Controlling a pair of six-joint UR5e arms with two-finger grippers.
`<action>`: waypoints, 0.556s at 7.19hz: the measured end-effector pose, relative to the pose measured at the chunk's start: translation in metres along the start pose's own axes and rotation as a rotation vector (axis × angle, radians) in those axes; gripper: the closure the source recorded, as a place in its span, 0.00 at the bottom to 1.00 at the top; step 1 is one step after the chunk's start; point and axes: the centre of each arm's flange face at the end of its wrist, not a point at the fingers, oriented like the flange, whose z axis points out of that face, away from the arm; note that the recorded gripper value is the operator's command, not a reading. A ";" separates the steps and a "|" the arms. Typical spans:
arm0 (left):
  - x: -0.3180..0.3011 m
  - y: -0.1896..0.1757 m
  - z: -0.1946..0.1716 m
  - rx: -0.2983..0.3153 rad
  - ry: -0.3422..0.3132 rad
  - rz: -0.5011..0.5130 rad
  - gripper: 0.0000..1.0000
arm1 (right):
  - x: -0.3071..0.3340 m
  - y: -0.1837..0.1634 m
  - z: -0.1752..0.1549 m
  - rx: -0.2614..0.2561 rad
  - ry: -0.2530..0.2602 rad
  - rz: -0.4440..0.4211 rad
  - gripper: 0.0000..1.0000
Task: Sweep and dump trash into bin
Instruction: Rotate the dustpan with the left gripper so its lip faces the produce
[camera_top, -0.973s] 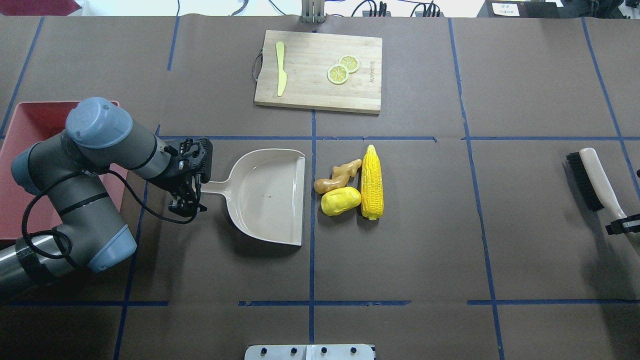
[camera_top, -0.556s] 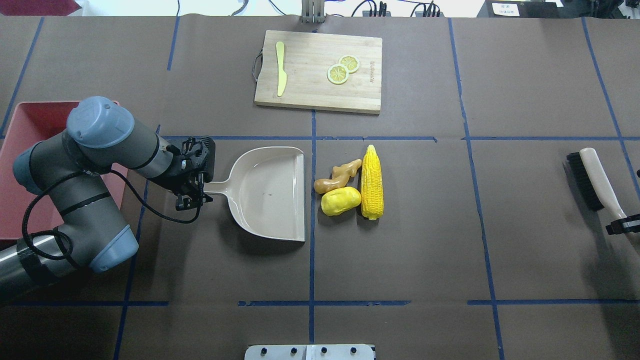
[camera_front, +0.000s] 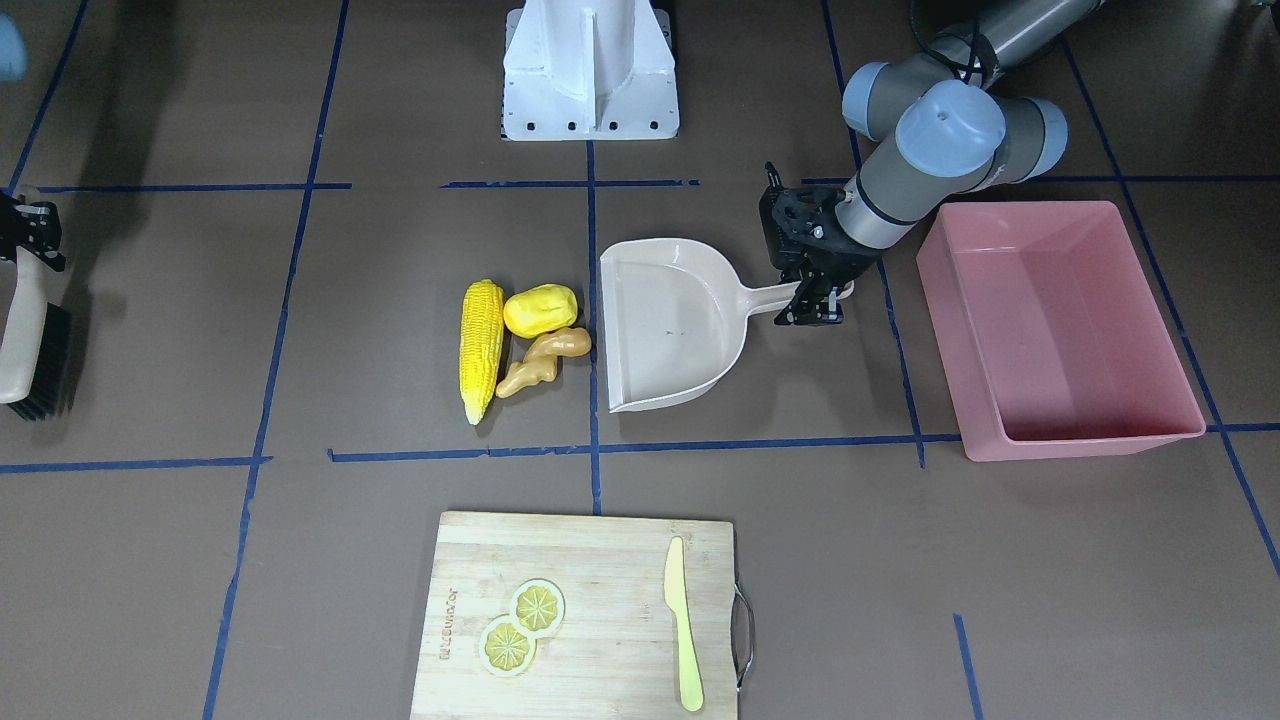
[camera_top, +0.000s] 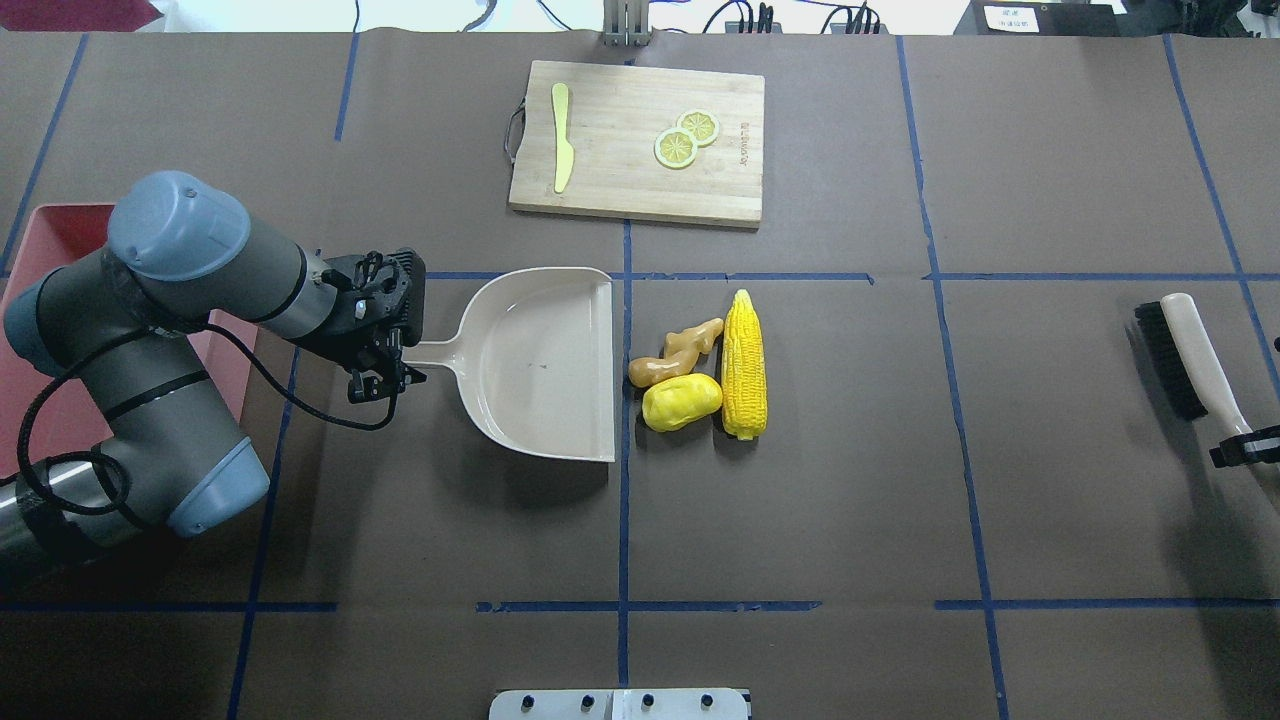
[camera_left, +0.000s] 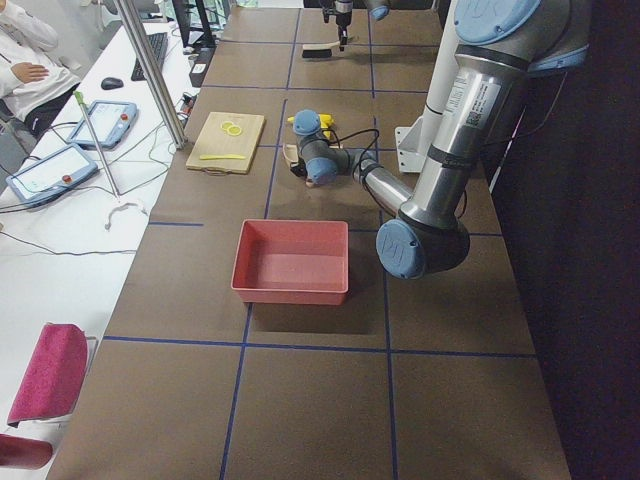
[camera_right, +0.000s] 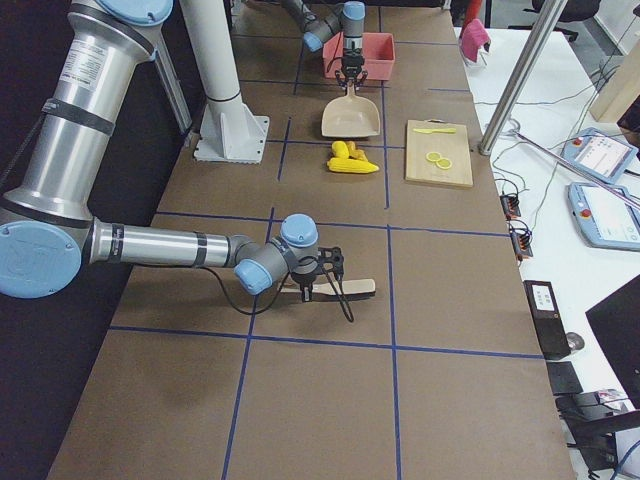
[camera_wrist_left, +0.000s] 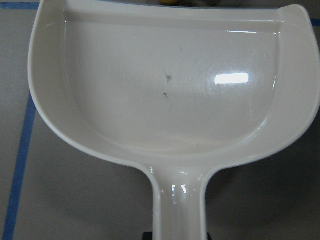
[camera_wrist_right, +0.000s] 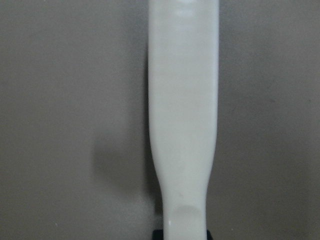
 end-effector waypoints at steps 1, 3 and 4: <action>-0.001 0.001 -0.005 -0.003 -0.017 0.000 1.00 | -0.006 -0.002 -0.004 0.007 -0.008 0.018 1.00; 0.001 0.000 -0.008 -0.047 -0.008 0.021 1.00 | -0.016 -0.004 -0.013 0.009 -0.025 0.026 1.00; 0.005 -0.007 -0.010 -0.085 0.011 0.046 1.00 | -0.023 -0.006 -0.019 0.003 -0.032 0.028 1.00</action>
